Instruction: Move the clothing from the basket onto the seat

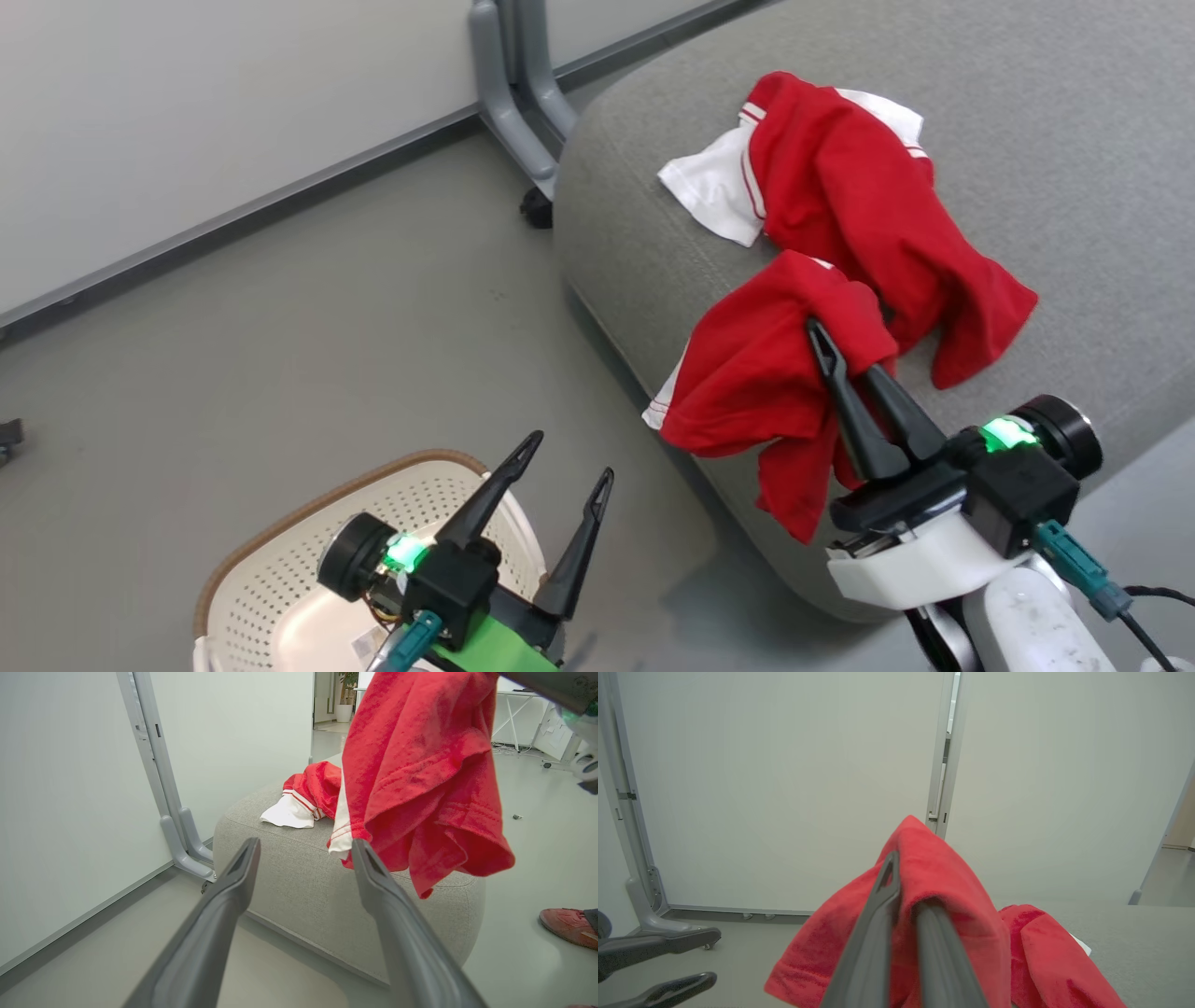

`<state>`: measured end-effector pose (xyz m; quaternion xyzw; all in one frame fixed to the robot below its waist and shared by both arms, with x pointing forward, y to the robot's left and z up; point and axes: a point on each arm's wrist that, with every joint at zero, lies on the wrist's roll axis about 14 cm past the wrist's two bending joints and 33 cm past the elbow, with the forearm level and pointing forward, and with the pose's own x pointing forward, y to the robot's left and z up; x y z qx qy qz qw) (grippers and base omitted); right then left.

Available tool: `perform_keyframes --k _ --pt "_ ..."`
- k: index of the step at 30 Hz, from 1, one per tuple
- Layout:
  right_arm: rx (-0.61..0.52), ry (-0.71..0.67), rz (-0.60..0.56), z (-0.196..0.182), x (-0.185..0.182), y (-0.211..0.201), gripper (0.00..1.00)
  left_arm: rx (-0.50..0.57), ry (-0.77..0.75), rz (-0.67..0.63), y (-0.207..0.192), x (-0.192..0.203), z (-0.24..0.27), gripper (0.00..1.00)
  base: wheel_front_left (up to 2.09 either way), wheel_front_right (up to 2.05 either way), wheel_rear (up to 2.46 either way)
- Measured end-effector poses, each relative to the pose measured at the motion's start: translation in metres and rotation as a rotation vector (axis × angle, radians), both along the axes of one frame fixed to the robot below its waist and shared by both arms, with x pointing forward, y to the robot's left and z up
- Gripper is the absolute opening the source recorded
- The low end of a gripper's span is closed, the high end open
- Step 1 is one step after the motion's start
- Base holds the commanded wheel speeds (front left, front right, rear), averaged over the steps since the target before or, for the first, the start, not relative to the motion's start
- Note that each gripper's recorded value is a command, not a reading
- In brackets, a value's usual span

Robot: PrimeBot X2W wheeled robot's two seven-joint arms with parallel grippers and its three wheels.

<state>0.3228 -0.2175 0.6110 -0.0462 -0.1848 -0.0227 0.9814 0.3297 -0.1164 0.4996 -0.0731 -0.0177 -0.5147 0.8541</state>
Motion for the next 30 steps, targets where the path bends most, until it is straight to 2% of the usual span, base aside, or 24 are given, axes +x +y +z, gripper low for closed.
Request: perform_keyframes --k 6,14,20,23,26,30 --pt "-0.010 0.031 -0.189 -0.006 -0.027 -0.044 0.00 -0.010 -0.011 -0.180 -0.039 -0.017 -0.003 1.00 0.00 0.00 0.00" --pt "-0.084 0.023 -0.287 0.006 -0.021 -0.070 0.00 -0.014 0.030 -0.280 -0.048 -0.014 -0.022 1.00 0.10 0.10 0.10" --pt "-0.185 -0.134 -0.340 0.064 0.014 -0.097 0.00 -0.002 0.072 -0.280 -0.040 0.004 -0.049 1.00 0.00 0.00 0.00" --pt "-0.196 -0.230 -0.358 0.095 0.035 -0.112 0.00 0.017 0.082 -0.268 -0.033 0.016 -0.065 1.00 0.00 0.00 0.00" --pt "-0.273 -0.233 -0.395 0.107 0.055 -0.134 0.00 0.017 0.082 -0.260 -0.031 0.029 -0.073 1.00 0.00 0.00 0.00" --pt "-0.352 -0.181 -0.413 0.101 0.094 -0.153 0.00 0.010 0.105 -0.226 -0.023 0.049 -0.089 1.00 0.00 0.00 0.00"
